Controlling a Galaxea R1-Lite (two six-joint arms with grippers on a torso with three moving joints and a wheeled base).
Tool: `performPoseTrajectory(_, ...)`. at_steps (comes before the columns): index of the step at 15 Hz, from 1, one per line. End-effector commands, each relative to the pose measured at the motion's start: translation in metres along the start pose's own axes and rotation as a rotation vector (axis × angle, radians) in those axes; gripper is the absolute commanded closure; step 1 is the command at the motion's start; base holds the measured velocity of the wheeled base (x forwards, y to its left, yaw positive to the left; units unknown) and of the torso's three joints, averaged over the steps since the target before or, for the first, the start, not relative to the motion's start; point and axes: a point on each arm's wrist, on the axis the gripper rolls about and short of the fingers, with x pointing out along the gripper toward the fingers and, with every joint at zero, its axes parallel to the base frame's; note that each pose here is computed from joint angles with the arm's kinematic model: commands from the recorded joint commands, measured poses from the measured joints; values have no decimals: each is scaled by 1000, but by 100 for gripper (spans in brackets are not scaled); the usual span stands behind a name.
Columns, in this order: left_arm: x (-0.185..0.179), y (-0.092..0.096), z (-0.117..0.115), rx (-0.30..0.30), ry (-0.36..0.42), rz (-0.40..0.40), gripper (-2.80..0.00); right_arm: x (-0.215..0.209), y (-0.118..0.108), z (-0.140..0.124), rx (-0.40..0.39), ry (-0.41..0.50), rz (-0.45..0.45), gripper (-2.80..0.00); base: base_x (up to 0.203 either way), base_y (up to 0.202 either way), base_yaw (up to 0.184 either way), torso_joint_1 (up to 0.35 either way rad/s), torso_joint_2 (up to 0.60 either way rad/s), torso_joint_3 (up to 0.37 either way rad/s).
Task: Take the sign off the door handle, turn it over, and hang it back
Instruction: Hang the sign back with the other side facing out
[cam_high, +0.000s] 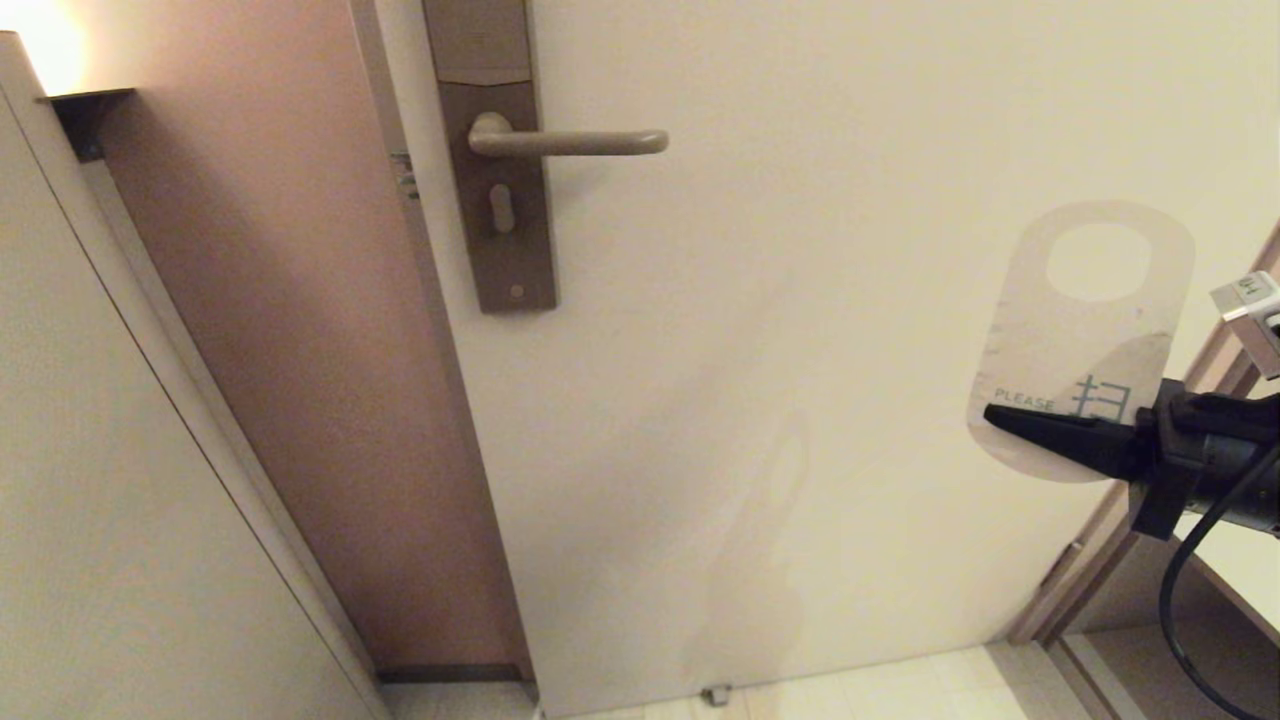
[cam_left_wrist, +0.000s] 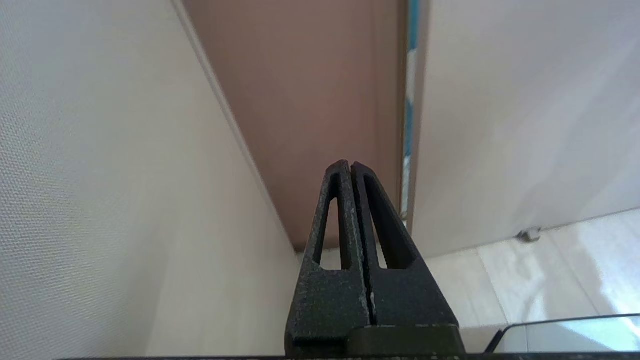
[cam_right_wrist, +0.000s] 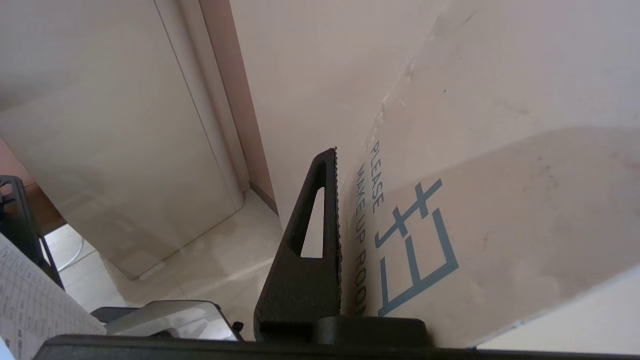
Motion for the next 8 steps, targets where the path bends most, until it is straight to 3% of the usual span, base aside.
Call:
performPoseTrajectory(1, -9, -1, -5, 0, -106, -3, 0, -1, 2, 0, -6, -5, 5, 0, 0, 0, 0, 0, 0, 0)
performPoseTrajectory(3, -12, -1, -7, -33, -141, -28, 0, -1, 1, 0, -4, -3, 4, 0, 0, 0, 0, 0, 0, 0)
performPoseTrajectory(8, -12, -1, -7, -51, -139, -27, 0, -2, 2, -1, -1, -2, 4, 0, 0, 0, 0, 0, 0, 0)
